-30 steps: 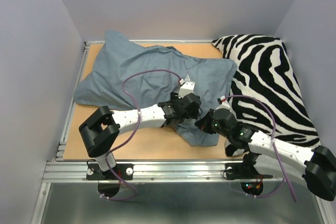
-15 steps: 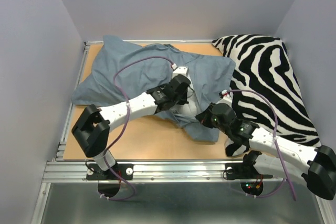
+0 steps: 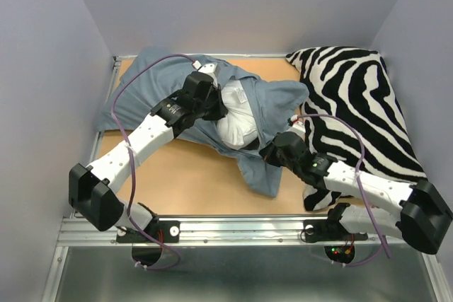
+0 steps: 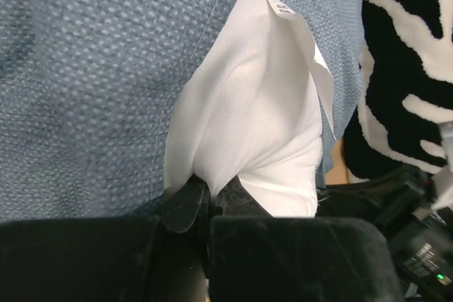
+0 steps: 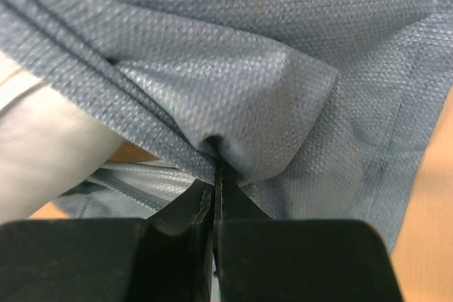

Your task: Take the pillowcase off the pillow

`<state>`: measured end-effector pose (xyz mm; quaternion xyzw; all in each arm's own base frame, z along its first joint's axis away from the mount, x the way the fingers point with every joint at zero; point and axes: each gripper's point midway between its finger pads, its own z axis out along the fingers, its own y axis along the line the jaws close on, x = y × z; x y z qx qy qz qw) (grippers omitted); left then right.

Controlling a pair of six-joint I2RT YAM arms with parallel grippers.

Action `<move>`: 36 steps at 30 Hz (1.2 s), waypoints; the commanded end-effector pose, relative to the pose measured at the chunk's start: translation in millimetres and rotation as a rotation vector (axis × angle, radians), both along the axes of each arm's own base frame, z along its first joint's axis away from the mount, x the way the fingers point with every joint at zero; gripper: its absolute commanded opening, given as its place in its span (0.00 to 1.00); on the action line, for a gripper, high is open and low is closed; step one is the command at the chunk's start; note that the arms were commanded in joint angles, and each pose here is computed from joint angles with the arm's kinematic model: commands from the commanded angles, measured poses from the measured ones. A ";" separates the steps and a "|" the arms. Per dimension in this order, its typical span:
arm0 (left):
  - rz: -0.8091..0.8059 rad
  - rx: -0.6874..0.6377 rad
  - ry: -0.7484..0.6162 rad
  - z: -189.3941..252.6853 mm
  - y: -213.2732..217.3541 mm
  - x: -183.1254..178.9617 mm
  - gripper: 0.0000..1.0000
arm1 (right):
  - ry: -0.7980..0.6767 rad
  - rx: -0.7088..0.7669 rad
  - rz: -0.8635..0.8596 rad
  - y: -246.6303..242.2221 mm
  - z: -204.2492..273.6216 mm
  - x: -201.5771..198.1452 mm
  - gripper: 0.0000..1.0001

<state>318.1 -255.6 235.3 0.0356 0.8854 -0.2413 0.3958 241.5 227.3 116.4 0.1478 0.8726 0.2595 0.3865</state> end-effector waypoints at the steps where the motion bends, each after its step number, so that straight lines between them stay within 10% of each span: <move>1: 0.076 -0.171 -0.299 122.2 20.3 23.6 0.00 | 0.133 -0.223 -0.006 -27.7 -49.4 -15.1 0.01; 12: 0.043 -0.165 -0.066 14.5 41.0 -55.9 0.00 | 0.062 -0.169 0.110 4.3 -2.7 39.2 0.13; 22: -0.027 -0.123 0.051 -30.7 35.9 -72.9 0.00 | -0.192 -0.058 0.328 27.7 113.5 21.2 0.63; 36: -0.041 -0.156 0.045 -24.5 27.2 -68.4 0.00 | -0.091 -0.253 0.295 42.9 71.8 54.6 0.60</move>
